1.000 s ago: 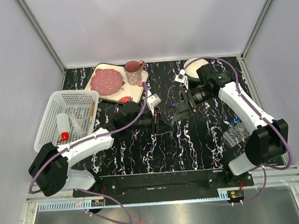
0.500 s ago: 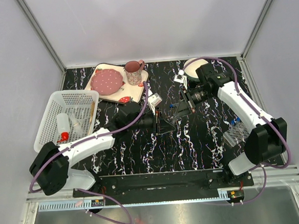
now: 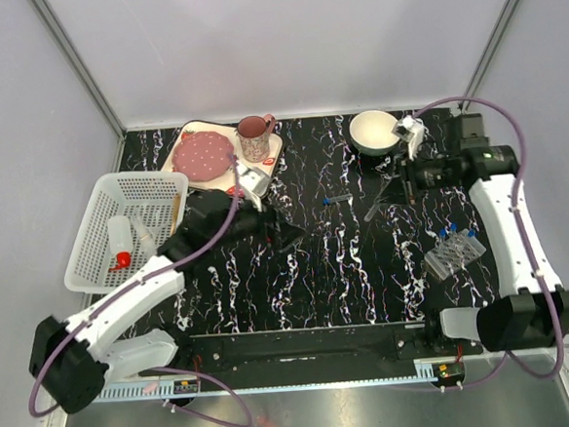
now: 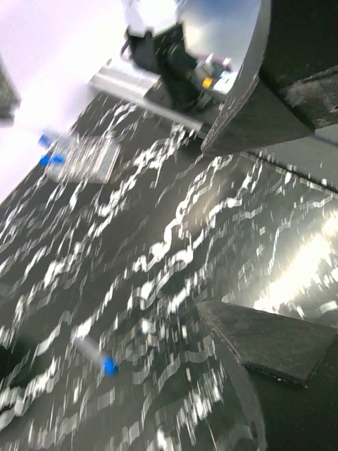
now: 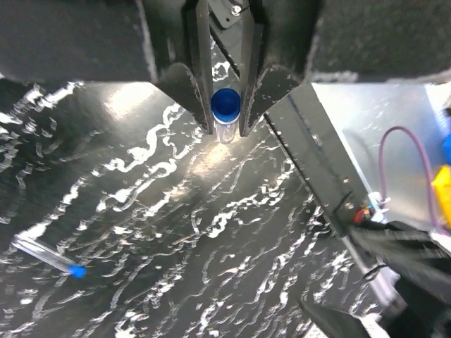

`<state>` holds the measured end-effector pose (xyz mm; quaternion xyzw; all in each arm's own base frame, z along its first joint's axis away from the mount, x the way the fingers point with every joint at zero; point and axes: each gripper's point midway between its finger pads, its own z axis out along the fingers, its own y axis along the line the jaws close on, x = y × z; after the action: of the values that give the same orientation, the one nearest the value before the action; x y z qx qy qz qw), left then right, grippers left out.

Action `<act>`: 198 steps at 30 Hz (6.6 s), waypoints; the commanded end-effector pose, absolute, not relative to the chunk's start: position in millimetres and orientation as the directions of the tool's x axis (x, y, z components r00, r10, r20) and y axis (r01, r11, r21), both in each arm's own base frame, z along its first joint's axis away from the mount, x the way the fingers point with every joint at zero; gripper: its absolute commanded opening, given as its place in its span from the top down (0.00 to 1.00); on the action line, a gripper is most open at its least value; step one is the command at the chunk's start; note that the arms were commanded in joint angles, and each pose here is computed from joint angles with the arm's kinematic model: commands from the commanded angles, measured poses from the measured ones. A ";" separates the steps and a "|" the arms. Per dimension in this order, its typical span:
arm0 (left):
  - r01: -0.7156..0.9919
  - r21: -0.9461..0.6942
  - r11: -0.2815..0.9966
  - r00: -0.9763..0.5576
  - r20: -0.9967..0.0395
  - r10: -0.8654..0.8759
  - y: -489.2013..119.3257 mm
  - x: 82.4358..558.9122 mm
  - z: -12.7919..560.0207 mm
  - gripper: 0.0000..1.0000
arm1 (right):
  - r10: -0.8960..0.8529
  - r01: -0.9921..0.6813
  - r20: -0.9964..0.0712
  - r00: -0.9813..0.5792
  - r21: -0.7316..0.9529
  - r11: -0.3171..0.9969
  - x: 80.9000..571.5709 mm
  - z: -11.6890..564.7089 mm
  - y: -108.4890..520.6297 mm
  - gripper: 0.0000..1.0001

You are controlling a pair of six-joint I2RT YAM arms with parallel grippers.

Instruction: Organize the chemistry lab equipment

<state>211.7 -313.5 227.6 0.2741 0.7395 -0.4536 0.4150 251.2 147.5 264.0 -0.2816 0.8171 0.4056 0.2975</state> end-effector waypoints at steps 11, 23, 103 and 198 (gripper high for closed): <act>0.539 -0.309 0.784 -0.543 -0.839 0.043 -175.5 241.8 205.4 0.03 | -0.214 -0.408 -0.697 -0.685 0.123 0.905 225.7 241.1 -29.9 0.83; 0.507 -0.220 0.833 -0.537 -0.837 0.106 -162.9 255.9 197.9 0.01 | -0.205 -0.406 -0.667 -0.716 0.159 0.900 199.0 182.3 -44.7 0.82; 0.537 -0.209 0.818 -0.471 -0.878 0.085 -153.3 248.1 215.8 0.01 | -0.223 -0.392 -0.716 -0.662 0.077 0.917 217.9 82.5 -55.2 0.66; 0.370 -0.474 0.799 -0.441 -0.846 -0.298 -125.1 309.1 291.5 0.01 | -0.880 -0.950 -0.430 -0.200 -0.135 0.282 346.0 170.6 139.3 0.00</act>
<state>329.6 -142.4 308.7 0.0318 0.7773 -0.3189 0.5415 320.8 143.9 184.2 -0.5197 0.7997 0.1530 0.2587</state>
